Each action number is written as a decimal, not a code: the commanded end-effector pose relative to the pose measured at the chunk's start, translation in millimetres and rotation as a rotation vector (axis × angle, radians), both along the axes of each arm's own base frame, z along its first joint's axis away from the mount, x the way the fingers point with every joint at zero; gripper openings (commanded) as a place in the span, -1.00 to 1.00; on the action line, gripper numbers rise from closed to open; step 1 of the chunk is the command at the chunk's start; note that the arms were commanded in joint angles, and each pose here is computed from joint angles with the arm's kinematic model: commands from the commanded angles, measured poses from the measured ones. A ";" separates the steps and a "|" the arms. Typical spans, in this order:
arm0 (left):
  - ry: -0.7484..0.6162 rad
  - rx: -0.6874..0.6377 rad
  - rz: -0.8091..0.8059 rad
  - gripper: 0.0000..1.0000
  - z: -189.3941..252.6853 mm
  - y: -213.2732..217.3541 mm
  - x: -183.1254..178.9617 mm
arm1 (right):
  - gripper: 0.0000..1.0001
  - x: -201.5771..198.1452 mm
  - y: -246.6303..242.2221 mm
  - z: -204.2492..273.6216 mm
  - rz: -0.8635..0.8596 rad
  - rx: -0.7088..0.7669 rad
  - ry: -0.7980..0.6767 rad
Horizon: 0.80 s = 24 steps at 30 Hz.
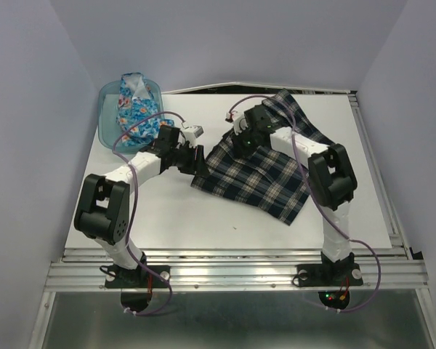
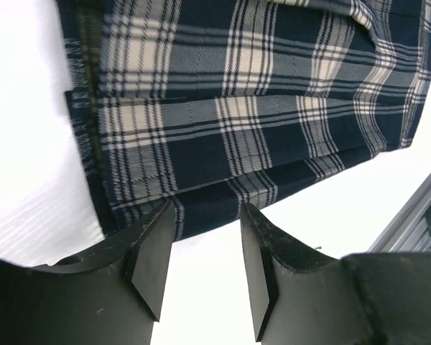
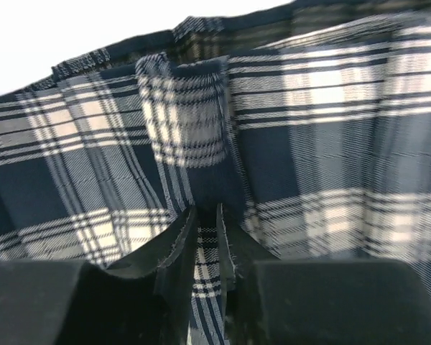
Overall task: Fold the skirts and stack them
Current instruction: Flatten the skirt out
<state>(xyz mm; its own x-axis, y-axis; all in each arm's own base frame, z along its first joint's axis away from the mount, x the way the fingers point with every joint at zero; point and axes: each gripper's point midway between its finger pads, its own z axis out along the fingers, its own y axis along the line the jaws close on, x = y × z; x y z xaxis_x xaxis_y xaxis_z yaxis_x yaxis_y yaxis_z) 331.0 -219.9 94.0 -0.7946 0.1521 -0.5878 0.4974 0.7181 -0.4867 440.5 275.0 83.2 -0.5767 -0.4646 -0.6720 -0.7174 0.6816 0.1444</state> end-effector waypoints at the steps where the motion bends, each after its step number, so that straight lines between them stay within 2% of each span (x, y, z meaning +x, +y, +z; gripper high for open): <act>1: -0.004 -0.027 -0.004 0.04 7.1 2.2 -0.2 | -0.56 -7.2 10.5 -32.8 0.003 0.010 0.065; 4: 0.000 -0.028 -0.005 0.04 4.7 3.3 -2.9 | -0.53 -16.6 15.7 -41.1 0.017 0.018 0.103; 7: 0.019 -0.007 0.000 0.03 -5.8 6.6 -6.0 | -0.35 -12.9 22.9 -6.6 0.007 0.076 0.070; 11: 0.046 0.014 0.004 0.03 -16.9 9.0 -7.6 | 0.36 16.6 21.1 70.6 -0.065 0.109 -0.116; 13: 0.055 0.013 0.003 0.03 -18.8 8.1 -6.4 | 0.50 41.3 6.0 108.4 -0.132 0.087 -0.246; 15: 0.059 0.010 -0.001 0.02 -18.8 7.1 -6.1 | 0.50 66.6 -17.8 126.7 -0.218 0.018 -0.371; 19: 0.063 0.012 -0.002 0.03 -20.2 6.8 -5.3 | 0.42 100.1 -53.9 127.9 -0.316 -0.115 -0.493; 24: 0.061 0.016 -0.003 0.03 -21.9 7.2 -4.5 | 0.36 120.7 -76.7 87.8 -0.321 -0.207 -0.463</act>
<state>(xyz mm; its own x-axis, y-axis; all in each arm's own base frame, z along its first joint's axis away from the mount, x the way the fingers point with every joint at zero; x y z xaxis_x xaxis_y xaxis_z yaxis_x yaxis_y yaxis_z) 323.6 -209.7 65.3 -0.8437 0.1523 -0.5147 0.4432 0.7388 -0.5078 537.4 224.8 191.8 -0.3697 -0.4030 -0.8372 -0.4903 0.8500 -0.1927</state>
